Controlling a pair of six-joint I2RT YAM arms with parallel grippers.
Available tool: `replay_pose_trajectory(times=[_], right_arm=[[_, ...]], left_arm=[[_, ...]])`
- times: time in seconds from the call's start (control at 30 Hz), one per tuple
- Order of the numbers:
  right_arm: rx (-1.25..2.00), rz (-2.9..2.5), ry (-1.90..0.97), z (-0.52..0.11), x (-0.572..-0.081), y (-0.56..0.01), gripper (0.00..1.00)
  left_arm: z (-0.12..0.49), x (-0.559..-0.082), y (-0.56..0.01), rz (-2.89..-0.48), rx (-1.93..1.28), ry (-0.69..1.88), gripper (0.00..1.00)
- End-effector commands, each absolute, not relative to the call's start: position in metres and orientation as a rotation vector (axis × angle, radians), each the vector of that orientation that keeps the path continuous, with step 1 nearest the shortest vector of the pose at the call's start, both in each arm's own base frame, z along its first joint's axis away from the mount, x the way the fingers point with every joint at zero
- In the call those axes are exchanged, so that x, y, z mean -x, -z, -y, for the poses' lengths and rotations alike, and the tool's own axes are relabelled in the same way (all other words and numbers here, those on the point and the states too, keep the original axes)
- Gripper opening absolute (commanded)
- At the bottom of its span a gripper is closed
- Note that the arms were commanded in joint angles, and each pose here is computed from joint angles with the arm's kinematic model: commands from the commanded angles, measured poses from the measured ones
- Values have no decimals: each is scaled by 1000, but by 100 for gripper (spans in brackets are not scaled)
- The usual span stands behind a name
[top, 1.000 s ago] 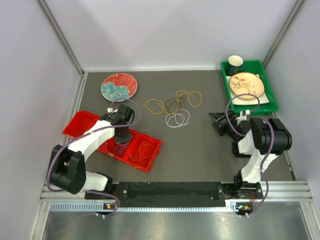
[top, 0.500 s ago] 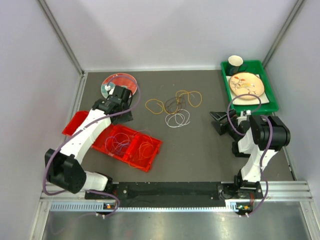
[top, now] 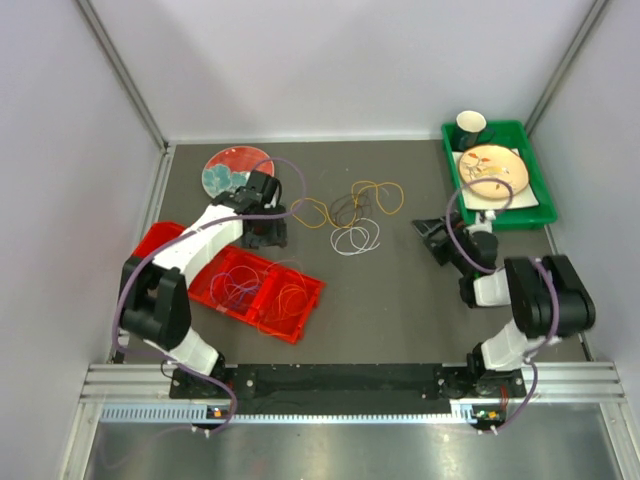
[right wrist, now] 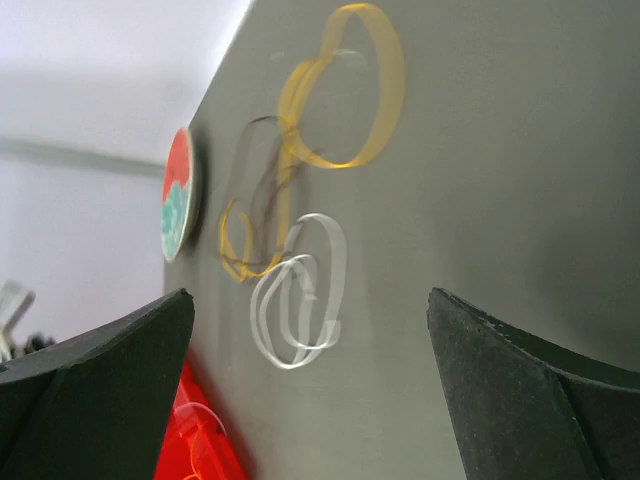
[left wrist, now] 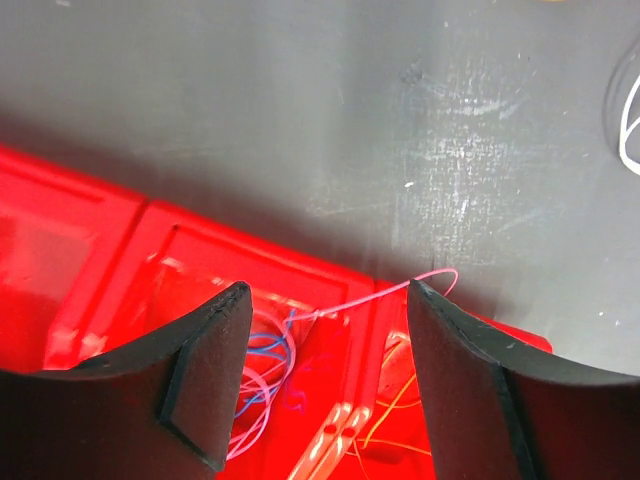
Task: Untangle the cables
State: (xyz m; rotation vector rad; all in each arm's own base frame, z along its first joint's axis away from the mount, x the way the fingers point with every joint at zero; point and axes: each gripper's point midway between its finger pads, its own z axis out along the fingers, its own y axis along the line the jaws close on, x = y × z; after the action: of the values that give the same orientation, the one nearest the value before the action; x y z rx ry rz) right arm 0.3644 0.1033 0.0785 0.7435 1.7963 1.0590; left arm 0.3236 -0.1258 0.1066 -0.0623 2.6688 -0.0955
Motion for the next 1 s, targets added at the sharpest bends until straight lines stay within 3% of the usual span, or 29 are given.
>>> replay_pose_trajectory(times=[0.0,0.4,0.97], right_arm=[[-497,-1898,-672,-122,-372,-99,99],[-483,-1930,-719,-132,-379,-92,99],[-477,-1939,-727,-135,-380,-91,99]], left_arm=[[148,-340,-112,-2620,29,208,68],[173,-326,-94,-2569,628,279,72],[181,-316,-76,-2591,773,183,72]])
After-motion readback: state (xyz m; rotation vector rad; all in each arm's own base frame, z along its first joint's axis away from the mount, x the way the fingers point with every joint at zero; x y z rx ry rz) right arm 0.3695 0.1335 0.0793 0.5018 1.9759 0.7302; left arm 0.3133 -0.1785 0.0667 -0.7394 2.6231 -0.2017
